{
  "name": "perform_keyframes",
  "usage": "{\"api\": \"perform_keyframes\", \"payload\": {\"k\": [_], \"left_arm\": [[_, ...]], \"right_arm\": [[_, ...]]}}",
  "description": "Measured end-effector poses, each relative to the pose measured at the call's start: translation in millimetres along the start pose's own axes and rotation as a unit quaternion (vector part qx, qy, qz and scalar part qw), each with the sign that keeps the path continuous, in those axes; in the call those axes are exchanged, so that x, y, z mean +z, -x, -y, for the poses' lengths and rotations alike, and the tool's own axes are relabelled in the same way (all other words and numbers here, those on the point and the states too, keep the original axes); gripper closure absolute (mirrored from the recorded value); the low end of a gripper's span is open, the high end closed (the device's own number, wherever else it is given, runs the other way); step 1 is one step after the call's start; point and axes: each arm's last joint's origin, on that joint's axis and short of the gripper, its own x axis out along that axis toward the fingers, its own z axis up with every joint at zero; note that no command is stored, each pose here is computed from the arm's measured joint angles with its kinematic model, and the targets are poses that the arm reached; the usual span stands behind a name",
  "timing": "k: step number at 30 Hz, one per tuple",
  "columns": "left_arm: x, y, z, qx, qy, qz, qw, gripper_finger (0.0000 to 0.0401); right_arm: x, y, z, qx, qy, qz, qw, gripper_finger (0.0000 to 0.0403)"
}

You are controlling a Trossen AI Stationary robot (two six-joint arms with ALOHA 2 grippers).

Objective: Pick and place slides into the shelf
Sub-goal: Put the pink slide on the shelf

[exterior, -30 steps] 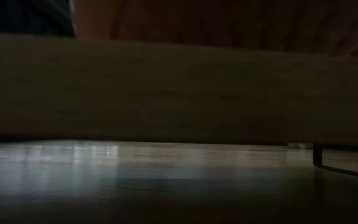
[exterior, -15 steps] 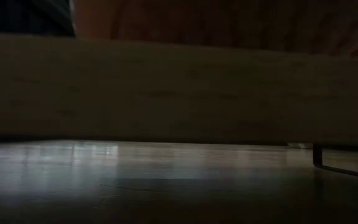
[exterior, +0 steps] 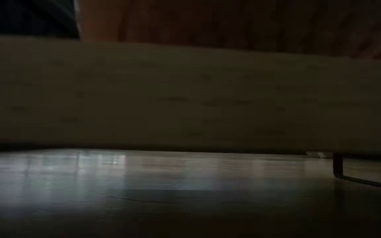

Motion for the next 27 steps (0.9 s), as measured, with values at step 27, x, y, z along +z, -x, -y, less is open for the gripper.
{"api": "perform_keyframes", "payload": {"k": [27], "left_arm": [[-1,0,-4,0.074,0.000,-0.019,0.997,0.0401]], "right_arm": [[-46,27,-109,0.014,-0.001,0.057,0.998,0.0391]]}}
